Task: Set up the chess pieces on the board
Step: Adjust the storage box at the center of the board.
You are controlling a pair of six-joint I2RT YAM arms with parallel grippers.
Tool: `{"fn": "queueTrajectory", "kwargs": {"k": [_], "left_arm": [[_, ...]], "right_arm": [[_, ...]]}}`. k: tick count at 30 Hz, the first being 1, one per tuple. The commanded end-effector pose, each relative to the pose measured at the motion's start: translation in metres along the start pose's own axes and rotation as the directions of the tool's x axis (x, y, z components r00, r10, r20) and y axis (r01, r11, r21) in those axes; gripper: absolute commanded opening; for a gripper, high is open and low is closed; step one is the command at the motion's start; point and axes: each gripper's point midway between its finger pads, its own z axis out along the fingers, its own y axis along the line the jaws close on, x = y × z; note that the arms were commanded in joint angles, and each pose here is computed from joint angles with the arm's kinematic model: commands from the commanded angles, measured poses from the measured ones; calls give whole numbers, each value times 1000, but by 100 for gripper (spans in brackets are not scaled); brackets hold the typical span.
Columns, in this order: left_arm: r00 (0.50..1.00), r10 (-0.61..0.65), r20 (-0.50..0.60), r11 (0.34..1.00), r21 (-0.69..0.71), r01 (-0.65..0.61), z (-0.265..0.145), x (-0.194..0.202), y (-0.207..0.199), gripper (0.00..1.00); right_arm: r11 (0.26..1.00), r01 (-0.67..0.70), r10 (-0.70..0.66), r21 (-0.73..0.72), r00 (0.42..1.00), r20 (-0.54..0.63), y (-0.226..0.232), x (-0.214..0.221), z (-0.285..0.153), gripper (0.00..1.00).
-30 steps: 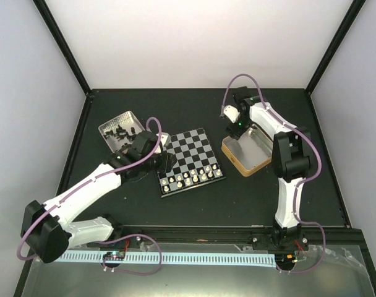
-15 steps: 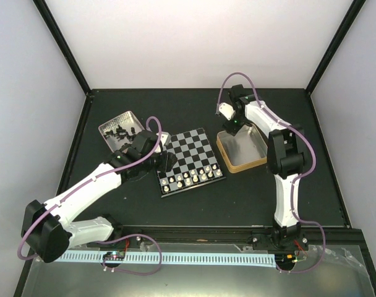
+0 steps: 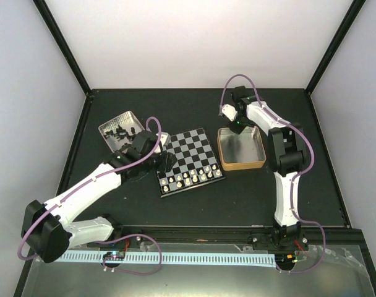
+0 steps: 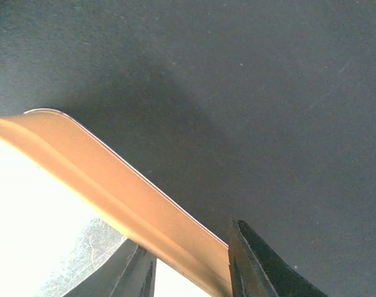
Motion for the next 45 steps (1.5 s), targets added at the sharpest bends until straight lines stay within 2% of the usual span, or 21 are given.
{"fn": "queueTrajectory", "kwargs": {"k": [1,4,9,12,18,24,27,28,33,36,41,45], "left_arm": [[1000,-4,16,1000,19,4,-3,-3,-2,54],[1000,-9,15,1000,20,8,-2,-2,-1,54],[1000,-6,16,1000,24,6,-1,-2,-2,54],[1000,-8,16,999,31,7,0,-2,-3,54],[1000,-5,14,999,45,4,2,-2,-5,53],[1000,3,9,999,51,-3,3,-2,-6,53],[1000,2,2,998,58,-2,5,-1,-7,53],[1000,4,3,998,62,-5,5,-2,-8,53],[1000,9,1,998,69,-9,5,-2,-9,53],[1000,6,6,998,68,-7,3,-2,-8,53],[1000,9,8,997,71,-9,2,-3,-9,53],[1000,13,6,997,71,-14,2,-4,-9,53]], "right_arm": [[996,-28,30,85,999,-24,-15,11,-1,31],[991,-63,68,119,997,-42,-23,24,-2,30],[970,-161,172,183,984,-46,-39,44,-7,22],[937,-273,286,218,958,-31,-52,55,-11,16],[852,-453,465,262,885,17,-61,83,-19,16],[699,-643,660,313,749,65,-68,112,-31,13],[601,-729,741,328,662,115,-67,120,-40,12],[547,-763,774,345,618,138,-68,124,-44,13],[477,-794,819,378,557,136,-57,145,-44,12],[410,-828,867,383,484,120,-43,159,-38,12],[313,-890,919,332,372,131,-22,170,-32,4],[256,-922,940,292,308,149,-9,176,-34,1]]}}
